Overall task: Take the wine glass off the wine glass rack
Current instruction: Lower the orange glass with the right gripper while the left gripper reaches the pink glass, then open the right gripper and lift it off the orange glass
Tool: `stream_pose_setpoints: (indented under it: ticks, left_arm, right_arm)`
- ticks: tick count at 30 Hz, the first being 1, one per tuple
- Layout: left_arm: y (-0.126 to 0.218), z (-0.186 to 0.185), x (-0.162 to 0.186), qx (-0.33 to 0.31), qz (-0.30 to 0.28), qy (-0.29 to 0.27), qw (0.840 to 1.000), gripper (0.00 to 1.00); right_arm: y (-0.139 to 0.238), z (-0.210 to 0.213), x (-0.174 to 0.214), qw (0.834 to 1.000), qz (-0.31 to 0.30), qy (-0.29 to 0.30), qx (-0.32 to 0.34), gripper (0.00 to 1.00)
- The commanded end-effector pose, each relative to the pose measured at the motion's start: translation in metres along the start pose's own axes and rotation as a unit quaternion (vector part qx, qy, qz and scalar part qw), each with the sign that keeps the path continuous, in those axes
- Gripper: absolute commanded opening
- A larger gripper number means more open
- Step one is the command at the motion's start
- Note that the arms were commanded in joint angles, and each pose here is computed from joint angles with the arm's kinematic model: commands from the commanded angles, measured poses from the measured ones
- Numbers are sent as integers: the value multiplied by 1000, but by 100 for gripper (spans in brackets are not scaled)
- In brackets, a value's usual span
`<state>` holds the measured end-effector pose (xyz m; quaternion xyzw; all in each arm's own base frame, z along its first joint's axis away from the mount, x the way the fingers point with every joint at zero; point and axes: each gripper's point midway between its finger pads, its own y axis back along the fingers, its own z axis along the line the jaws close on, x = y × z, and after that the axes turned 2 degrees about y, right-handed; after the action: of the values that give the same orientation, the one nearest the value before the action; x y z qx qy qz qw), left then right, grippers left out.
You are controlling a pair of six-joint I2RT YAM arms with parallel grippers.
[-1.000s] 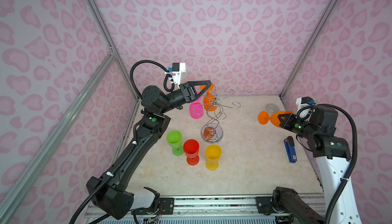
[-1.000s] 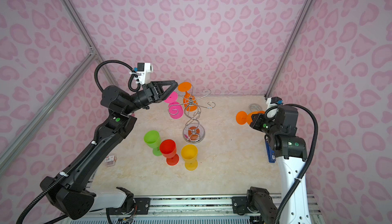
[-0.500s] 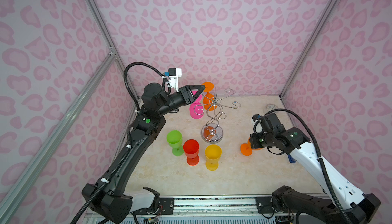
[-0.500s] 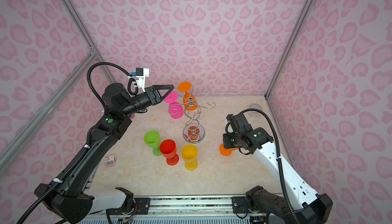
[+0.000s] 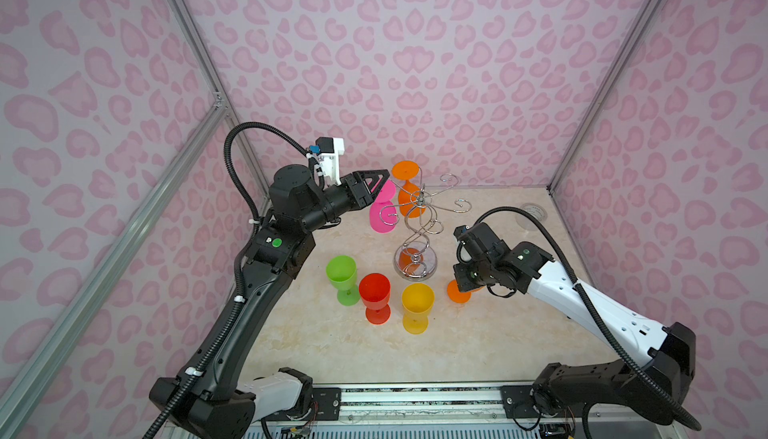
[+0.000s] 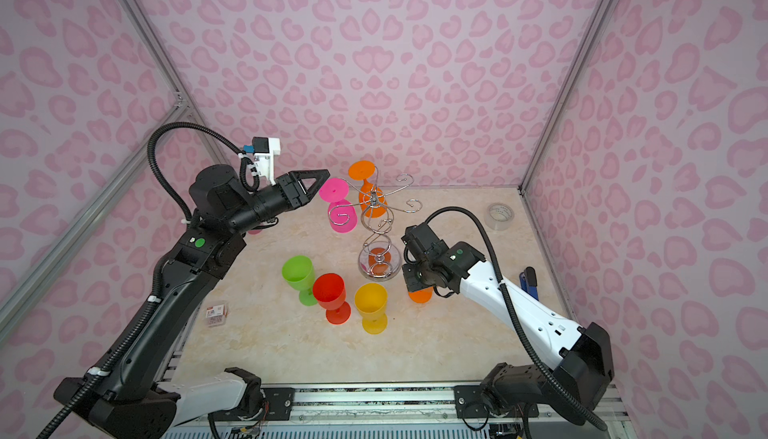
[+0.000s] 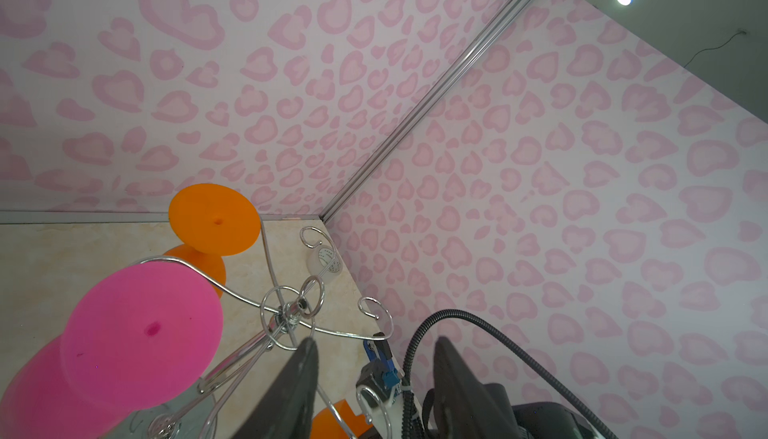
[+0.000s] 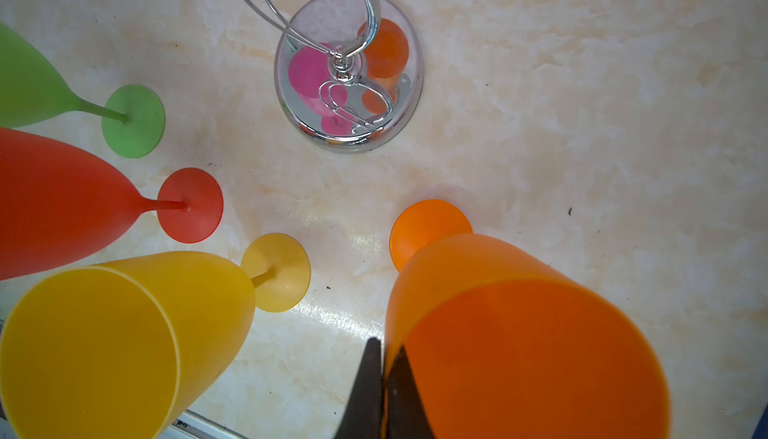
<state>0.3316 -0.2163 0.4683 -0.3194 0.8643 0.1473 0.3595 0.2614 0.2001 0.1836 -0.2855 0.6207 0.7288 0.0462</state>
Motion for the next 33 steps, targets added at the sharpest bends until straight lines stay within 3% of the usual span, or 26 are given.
stream_pose_setpoints:
  ticks: [1,15,26,33]
  left_arm:
    - [5,-4,-5,-2,-9,-16,1000,48]
    - [2,7,-2,-17,-4,-10,1000,50]
    - [0,15,-3,-28,-5,-5,1000,56]
    - [-3,34,-5,-30,-3,38,999,58]
  right_arm:
    - [-4,3,-7,1000,-8,4,8,0]
    - [-24,24,4,998,54,44,3,1]
    - [-6,32,-6,999,16,39,-18,30]
    - [28,29,-18,998,-39,22,-34,35]
